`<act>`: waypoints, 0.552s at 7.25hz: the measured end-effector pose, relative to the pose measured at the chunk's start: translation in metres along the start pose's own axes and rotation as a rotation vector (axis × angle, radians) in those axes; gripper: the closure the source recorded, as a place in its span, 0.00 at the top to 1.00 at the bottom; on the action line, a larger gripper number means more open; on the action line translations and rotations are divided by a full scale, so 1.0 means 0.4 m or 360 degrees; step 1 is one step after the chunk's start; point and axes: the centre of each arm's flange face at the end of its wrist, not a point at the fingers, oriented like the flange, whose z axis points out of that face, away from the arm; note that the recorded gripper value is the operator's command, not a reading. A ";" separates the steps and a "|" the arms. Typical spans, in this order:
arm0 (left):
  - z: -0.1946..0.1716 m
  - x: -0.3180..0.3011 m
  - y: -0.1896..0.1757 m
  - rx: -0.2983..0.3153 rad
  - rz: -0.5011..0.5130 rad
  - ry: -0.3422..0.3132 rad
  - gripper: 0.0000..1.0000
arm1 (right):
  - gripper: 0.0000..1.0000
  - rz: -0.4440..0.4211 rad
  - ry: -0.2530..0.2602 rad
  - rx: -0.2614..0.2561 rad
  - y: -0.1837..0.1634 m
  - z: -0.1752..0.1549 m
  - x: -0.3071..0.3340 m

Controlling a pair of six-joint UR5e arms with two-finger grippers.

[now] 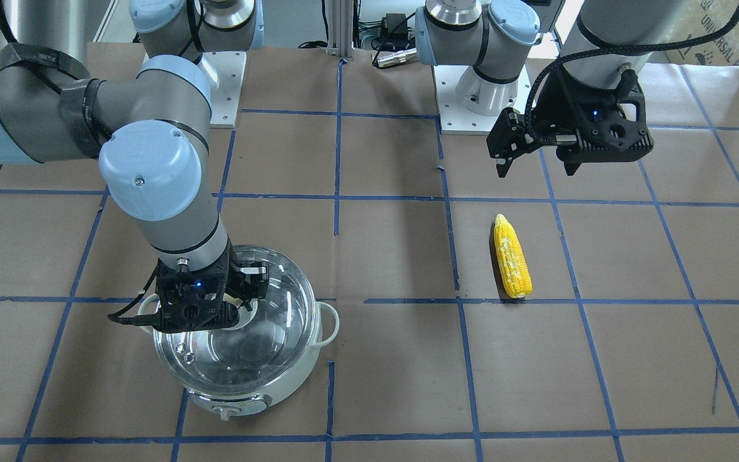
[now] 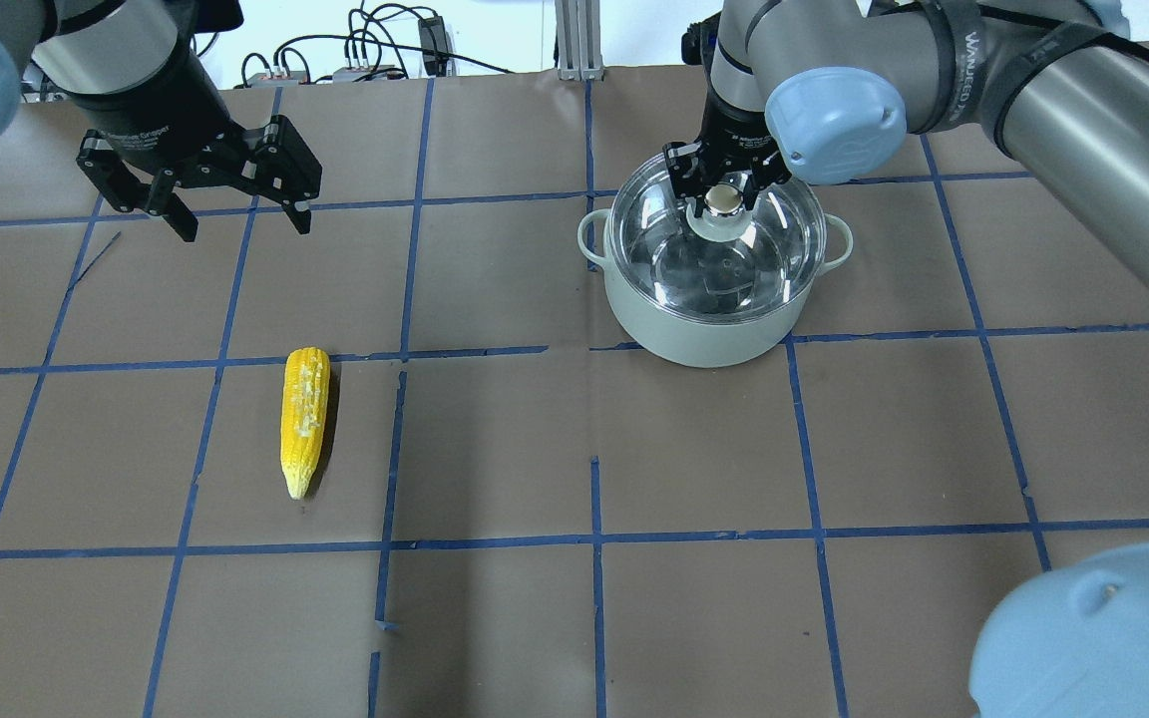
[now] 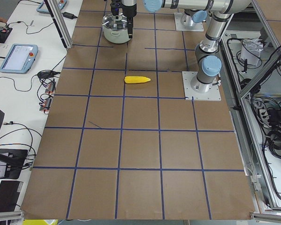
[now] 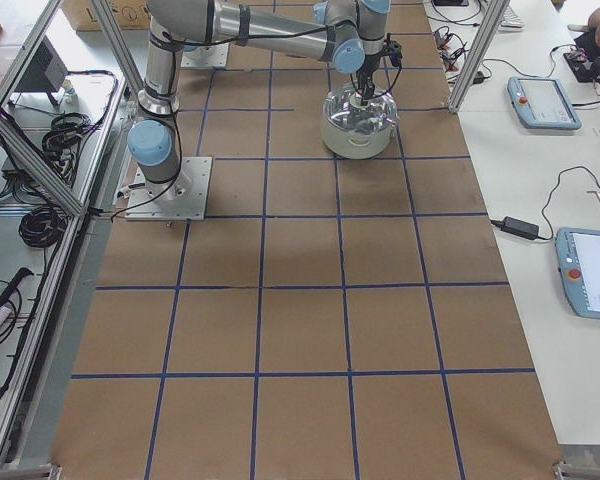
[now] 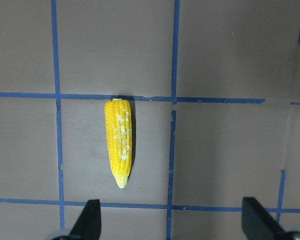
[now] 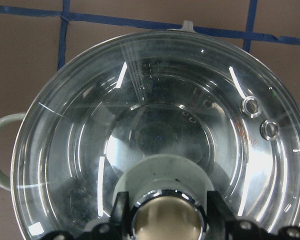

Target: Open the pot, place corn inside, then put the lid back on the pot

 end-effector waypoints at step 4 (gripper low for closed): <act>0.004 -0.015 -0.004 -0.0005 0.0034 0.0000 1.00 | 0.50 0.0000 -0.0001 -0.0016 0.003 0.004 0.000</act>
